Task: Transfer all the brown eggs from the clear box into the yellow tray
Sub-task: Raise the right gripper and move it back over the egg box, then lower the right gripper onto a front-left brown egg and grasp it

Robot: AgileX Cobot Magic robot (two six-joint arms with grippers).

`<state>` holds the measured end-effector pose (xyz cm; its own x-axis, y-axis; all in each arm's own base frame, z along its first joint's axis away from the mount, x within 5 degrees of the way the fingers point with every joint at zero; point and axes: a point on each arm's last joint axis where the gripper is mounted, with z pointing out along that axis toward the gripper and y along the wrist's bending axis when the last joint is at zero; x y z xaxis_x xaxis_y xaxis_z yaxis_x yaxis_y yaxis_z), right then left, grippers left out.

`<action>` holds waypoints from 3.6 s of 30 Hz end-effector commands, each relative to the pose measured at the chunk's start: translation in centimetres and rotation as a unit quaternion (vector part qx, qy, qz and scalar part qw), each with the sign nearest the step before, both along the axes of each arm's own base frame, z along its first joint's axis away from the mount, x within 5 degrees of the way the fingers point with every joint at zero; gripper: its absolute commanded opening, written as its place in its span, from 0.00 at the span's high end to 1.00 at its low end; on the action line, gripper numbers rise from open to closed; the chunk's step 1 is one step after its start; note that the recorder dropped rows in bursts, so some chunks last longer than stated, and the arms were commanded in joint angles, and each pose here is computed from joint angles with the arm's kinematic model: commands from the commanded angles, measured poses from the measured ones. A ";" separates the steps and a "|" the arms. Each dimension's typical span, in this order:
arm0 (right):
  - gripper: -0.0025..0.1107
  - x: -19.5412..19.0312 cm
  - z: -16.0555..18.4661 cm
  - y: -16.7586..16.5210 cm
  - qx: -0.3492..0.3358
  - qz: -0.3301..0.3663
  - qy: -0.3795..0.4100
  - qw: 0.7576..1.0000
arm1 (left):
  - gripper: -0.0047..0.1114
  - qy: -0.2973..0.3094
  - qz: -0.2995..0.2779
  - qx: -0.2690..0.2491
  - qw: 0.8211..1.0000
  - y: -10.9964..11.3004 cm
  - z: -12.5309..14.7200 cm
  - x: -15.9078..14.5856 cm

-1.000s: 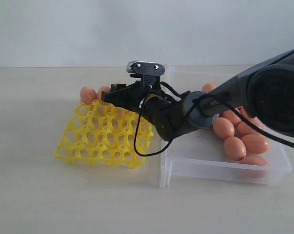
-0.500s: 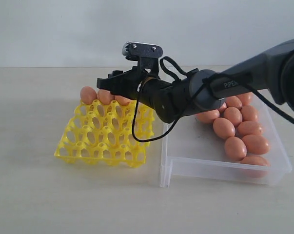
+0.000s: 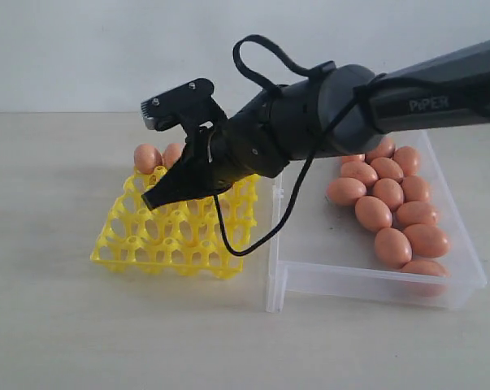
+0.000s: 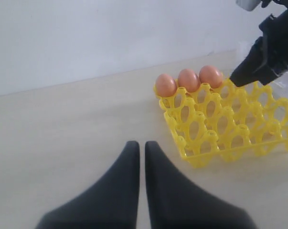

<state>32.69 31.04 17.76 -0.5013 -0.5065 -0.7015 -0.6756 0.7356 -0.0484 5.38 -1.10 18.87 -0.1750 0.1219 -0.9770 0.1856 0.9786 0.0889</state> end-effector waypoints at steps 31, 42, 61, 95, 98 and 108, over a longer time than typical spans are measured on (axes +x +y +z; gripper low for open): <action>0.98 2.0 2.1 -21.4 -0.155 -0.139 0.100 0.973 | 0.93 -0.002 -0.003 0.001 1.000 0.0 -0.1 0.0; 0.97 4.3 0.7 -20.5 -0.157 -0.112 0.114 0.975 | 0.93 -0.002 -0.003 0.001 1.000 0.0 -0.1 0.0; 0.53 4.4 -1.5 -20.2 -0.175 -0.071 0.141 0.972 | 0.93 -0.002 -0.003 0.001 1.000 0.0 -0.1 0.0; 0.98 5.7 -4.8 -19.3 -0.117 -0.112 0.144 0.976 | 0.93 -0.002 -0.003 0.001 1.000 0.0 -0.1 0.0; 0.98 5.8 -3.9 -19.2 -0.098 -0.129 0.131 0.978 | 0.93 -0.002 -0.003 0.001 1.000 0.0 -0.1 0.0; 0.98 5.4 -0.3 -19.1 -0.046 -0.158 0.113 0.980 | 0.93 -0.002 -0.003 0.001 1.000 0.0 -0.1 0.0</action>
<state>38.29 12.05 15.95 -0.7864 -0.3949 -0.4750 -0.4389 0.8983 -0.0203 5.38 -1.10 18.87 -0.1750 0.1219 -0.9770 0.1856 0.9786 0.0889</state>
